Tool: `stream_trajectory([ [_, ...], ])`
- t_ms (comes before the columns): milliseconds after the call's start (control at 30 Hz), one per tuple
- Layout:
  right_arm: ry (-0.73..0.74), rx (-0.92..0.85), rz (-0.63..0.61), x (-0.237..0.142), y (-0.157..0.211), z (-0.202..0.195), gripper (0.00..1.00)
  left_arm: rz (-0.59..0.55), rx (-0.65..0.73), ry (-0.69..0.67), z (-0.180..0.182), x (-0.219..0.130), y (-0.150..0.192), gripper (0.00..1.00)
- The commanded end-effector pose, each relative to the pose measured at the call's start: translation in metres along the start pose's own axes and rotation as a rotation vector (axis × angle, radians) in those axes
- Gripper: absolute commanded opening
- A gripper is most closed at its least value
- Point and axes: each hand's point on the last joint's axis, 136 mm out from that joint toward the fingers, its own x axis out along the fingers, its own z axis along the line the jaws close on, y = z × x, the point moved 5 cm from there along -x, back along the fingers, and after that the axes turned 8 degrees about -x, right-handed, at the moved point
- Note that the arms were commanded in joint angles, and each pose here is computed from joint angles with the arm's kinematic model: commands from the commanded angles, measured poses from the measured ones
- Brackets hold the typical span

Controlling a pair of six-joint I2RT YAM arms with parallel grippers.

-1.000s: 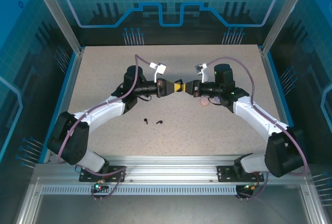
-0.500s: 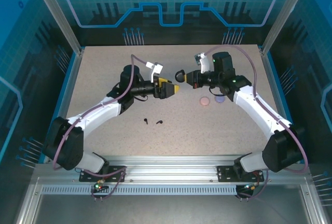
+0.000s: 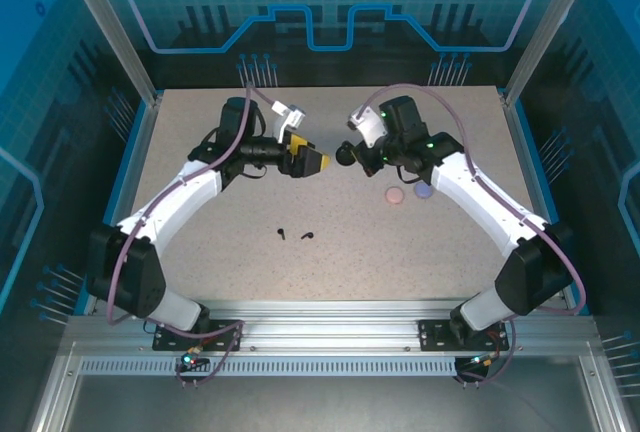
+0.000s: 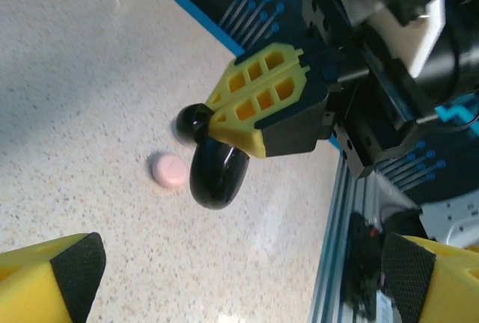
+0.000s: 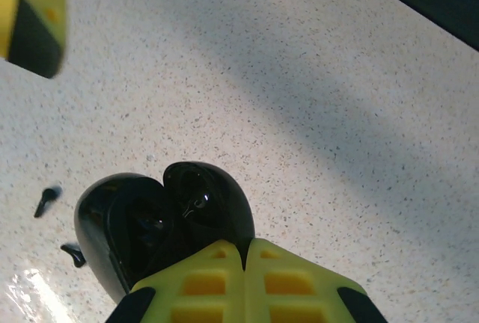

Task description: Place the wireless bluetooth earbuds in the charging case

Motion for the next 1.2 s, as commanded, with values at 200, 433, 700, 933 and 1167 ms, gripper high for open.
stream_trajectory([
  [200, -0.065, -0.169, 0.016, -0.003, -0.022, 0.019, 0.00, 0.146, -0.034, 0.063, 0.006, 0.008, 0.013, 0.90],
  [433, -0.138, -0.201, 0.022, -0.003, -0.027, 0.033, 0.00, 0.172, -0.053, 0.108, 0.007, 0.015, 0.008, 0.67],
  [700, -0.156, -0.199, 0.020, 0.001, -0.029, 0.035, 0.00, 0.185, -0.064, 0.131, 0.008, 0.022, 0.008, 0.56],
  [933, -0.155, -0.200, 0.021, 0.004, -0.030, 0.036, 0.00, 0.201, -0.073, 0.141, 0.009, 0.030, 0.009, 0.50],
  [1167, -0.149, -0.199, 0.028, 0.007, -0.031, 0.035, 0.00, 0.206, -0.069, 0.152, 0.006, 0.031, 0.009, 0.42],
])
